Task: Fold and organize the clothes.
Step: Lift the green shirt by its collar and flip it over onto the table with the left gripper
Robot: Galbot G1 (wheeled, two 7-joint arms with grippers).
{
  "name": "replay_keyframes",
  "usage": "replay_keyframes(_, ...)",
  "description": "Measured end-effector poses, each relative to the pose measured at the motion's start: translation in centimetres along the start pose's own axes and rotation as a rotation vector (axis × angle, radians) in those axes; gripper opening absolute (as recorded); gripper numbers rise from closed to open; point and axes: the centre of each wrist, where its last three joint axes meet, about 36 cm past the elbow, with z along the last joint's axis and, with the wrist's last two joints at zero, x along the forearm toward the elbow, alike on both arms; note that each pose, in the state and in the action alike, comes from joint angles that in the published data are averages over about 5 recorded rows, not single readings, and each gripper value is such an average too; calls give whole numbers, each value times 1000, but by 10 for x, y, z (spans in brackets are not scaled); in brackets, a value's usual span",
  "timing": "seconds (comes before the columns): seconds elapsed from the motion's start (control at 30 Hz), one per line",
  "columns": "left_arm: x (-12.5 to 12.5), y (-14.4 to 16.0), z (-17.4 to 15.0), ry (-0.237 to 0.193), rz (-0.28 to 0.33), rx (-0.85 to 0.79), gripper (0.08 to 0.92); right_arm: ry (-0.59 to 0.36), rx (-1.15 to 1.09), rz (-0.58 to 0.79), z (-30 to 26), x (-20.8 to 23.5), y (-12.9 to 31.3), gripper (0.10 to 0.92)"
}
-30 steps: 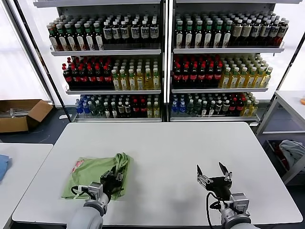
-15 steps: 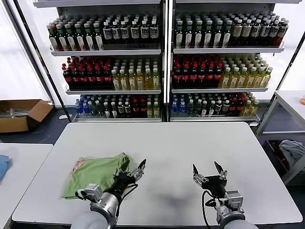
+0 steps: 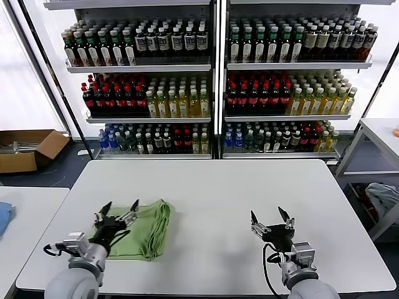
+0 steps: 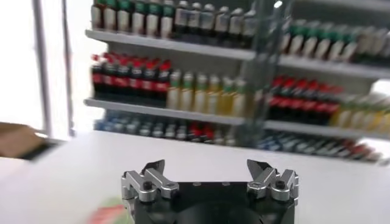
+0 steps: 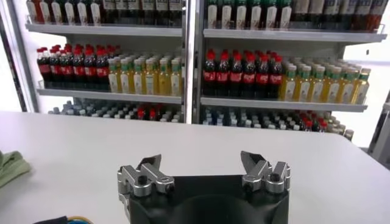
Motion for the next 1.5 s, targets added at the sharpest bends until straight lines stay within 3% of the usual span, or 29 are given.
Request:
replay_keyframes(0.2, -10, 30, 10, 34, -89, -81, 823, -5, 1, -2, -2, 1, 0, 823)
replay_keyframes(0.43, -16, 51, 17, 86, -127, -85, 823, -11, 3, -1, -4, 6, 1, 823)
replay_keyframes(0.67, -19, 65, 28, 139, -128, -27, 823, -10, 9, -3, -5, 9, 1, 823)
replay_keyframes(1.07, -26, 77, 42, 189, -86, 65, 815, -8, 17, -14, -3, 13, 4, 823)
replay_keyframes(1.27, -28, 80, 47, 206, -69, 84, 718, -13, 21, -18, -3, 12, 4, 823)
replay_keyframes(1.5, -29, 82, 53, 212, -52, 96, 526, -19, 24, -25, -4, 11, 5, 823)
